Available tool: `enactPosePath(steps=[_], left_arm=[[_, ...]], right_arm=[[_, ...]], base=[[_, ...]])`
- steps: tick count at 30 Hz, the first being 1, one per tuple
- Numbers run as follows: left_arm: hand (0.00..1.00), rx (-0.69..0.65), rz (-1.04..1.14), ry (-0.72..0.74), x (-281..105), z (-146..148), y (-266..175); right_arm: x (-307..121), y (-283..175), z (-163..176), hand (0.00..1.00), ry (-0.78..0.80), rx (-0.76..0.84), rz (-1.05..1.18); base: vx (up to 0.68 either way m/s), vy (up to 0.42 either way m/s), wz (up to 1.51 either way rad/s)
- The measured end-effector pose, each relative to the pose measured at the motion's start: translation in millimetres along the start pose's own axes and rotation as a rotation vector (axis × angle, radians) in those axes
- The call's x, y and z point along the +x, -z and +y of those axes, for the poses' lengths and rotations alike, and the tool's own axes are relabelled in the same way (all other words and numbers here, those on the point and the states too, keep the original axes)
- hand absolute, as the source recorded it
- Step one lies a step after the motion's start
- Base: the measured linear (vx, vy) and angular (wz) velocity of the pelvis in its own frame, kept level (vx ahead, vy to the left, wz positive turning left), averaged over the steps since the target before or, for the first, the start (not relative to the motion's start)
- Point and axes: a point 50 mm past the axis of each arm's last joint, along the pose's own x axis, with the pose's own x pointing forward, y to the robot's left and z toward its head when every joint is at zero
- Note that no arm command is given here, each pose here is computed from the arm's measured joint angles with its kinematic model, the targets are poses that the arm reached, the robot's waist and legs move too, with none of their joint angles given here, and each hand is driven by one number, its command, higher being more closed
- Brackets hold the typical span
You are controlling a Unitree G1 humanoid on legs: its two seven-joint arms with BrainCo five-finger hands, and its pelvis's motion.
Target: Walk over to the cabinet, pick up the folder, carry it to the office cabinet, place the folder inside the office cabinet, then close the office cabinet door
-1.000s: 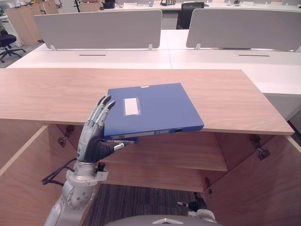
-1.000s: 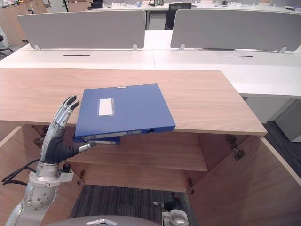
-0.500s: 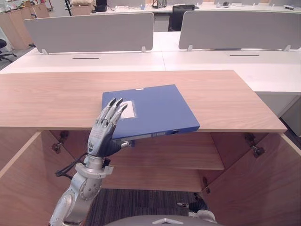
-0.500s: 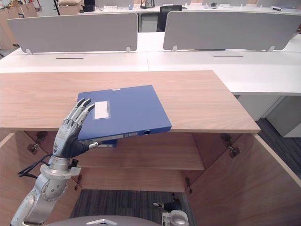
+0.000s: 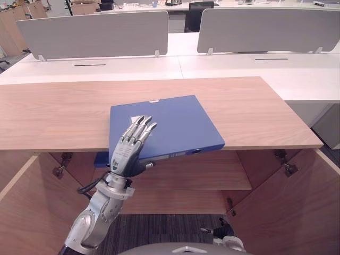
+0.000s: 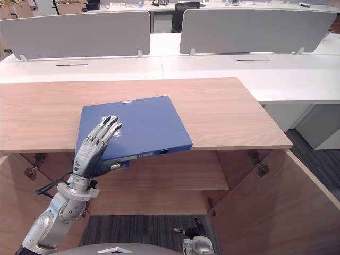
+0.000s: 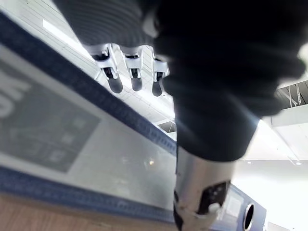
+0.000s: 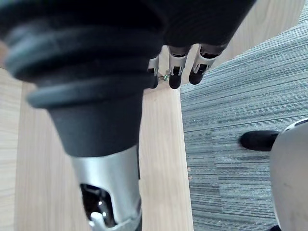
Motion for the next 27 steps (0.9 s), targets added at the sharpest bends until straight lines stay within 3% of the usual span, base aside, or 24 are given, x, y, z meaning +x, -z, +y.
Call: enactPosePath(steps=[27], left_arm=[[0.0,0.171,0.045,0.072,-4,-10,12]], right_arm=[[0,1,-1,0.0,-0.017,0.004,0.017]], base=[[-0.03,-0.024,-0.01]])
